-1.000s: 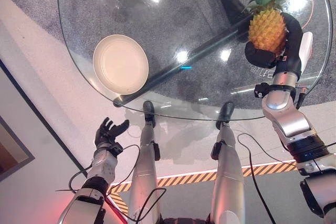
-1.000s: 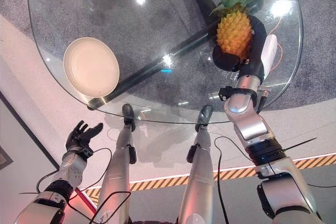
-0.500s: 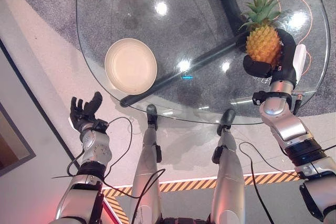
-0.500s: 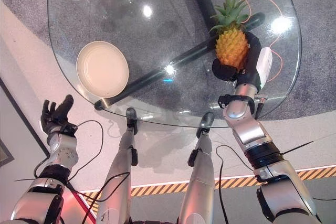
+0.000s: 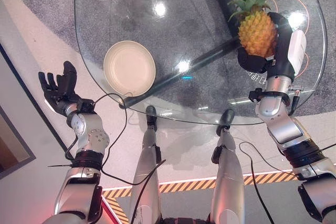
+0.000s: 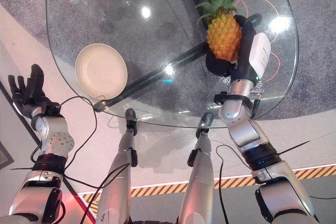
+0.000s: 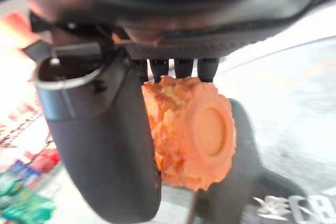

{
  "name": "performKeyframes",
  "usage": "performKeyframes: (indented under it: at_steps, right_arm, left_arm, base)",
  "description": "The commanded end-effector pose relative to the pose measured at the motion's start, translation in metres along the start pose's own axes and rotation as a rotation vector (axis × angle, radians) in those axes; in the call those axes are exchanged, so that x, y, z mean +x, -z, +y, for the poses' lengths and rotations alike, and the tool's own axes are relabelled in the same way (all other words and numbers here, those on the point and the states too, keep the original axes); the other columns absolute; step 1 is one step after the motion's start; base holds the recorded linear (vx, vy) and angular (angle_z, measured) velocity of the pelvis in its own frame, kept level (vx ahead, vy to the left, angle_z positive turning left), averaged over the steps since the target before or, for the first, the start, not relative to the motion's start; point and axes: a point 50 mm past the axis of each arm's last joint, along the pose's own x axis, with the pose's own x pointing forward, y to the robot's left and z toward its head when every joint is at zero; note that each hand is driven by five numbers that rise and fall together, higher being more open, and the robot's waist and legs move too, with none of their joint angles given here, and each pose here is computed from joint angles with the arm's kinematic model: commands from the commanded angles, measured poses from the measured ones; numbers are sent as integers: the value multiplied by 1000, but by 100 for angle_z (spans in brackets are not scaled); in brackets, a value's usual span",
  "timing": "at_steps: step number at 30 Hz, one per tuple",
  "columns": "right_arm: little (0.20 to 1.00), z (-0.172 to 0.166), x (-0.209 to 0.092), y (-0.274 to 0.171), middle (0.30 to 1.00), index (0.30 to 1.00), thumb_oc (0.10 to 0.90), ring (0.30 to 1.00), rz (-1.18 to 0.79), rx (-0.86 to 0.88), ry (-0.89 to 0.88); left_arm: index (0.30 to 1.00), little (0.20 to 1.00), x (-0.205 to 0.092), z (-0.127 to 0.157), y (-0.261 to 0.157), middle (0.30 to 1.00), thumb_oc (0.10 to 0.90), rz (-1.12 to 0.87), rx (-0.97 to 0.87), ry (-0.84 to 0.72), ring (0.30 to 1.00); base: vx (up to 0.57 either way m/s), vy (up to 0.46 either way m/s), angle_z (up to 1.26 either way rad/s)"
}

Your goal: Pick up the fruit to the plate

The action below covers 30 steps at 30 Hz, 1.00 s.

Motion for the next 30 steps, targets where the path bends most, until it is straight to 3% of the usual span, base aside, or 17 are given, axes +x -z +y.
performKeyframes:
  at_steps: [1,9,30]
  right_arm:
    - [200,-30,18,-59,300,300,100,300,-317,95,176]
    - [200,-29,16,-83,300,300,100,300,-447,102,162]
    - [200,-29,6,-143,300,300,100,300,-715,193,23]
  left_arm:
    - [900,900,5,-42,-48,900,800,-270,-49,227,900]
    - [900,900,-24,-86,-42,900,800,-214,-47,527,900]
    - [900,900,-67,-140,-30,900,800,-66,-106,911,900]
  base:
    - [-10,-47,0]
    - [-1,-31,0]
    - [0,0,0]
